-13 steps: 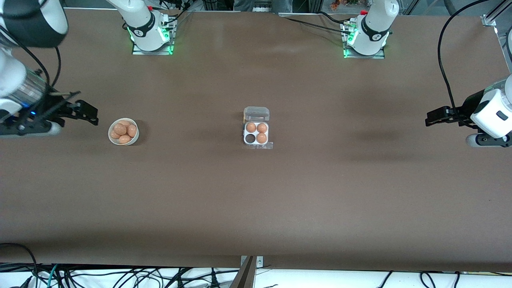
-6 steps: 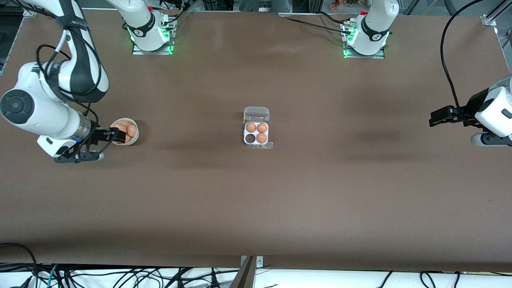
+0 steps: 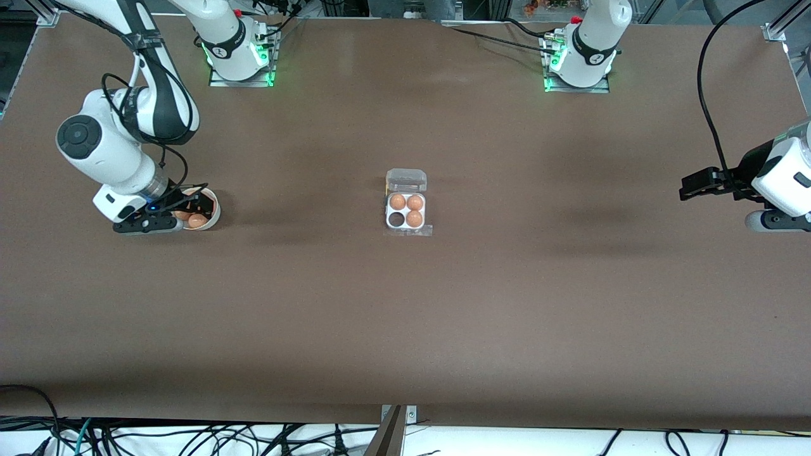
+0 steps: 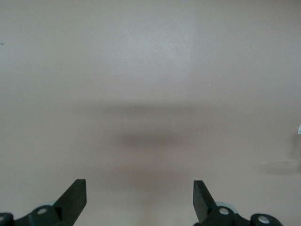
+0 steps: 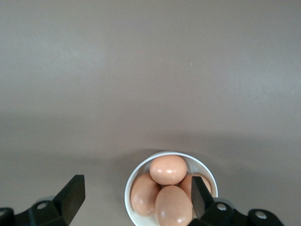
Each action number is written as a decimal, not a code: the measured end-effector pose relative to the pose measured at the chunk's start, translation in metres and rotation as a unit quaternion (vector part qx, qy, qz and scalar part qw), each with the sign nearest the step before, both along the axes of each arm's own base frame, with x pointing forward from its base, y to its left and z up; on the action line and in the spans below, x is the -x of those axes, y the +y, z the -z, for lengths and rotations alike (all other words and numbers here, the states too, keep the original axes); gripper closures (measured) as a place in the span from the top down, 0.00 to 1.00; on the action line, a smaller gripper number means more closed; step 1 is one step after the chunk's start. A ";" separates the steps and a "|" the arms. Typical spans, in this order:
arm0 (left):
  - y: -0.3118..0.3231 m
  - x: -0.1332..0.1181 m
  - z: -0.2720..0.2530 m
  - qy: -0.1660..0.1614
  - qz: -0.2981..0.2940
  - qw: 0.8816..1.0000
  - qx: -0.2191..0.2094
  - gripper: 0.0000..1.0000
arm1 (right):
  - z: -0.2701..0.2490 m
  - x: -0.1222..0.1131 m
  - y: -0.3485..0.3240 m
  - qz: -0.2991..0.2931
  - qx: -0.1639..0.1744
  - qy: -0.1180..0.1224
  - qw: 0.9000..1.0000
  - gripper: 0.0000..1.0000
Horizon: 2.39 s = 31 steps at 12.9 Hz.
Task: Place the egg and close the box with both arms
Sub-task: 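Move the right gripper over the white egg bowl and lower, then close the right gripper on one brown egg in the bowl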
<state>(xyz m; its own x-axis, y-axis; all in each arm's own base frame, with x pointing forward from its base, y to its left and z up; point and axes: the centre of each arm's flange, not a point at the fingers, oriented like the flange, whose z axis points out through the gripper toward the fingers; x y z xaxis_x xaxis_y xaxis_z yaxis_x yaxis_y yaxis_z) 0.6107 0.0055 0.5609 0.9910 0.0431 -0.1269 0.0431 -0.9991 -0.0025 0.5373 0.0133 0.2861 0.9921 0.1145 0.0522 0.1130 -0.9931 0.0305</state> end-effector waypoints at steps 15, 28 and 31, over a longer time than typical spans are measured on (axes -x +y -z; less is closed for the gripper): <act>-0.001 -0.001 0.003 0.003 0.001 1.000 0.000 1.00 | 0.046 0.045 -0.041 -0.025 0.009 -0.011 1.000 1.00; -0.001 -0.004 0.011 0.009 0.001 1.000 0.000 1.00 | 0.051 0.047 -0.047 -0.027 0.011 -0.006 1.000 0.80; -0.001 -0.004 0.011 0.009 0.001 1.000 0.000 1.00 | 0.051 0.047 -0.046 -0.027 0.011 -0.006 1.000 0.66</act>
<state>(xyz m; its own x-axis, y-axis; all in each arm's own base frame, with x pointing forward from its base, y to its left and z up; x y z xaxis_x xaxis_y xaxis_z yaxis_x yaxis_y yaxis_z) 0.6146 0.0043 0.5501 0.9887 0.0409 -0.1445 0.0409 -0.9992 -0.0030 0.4906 -0.0332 0.2350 0.9837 0.1693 0.0613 0.1661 -0.9846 0.0538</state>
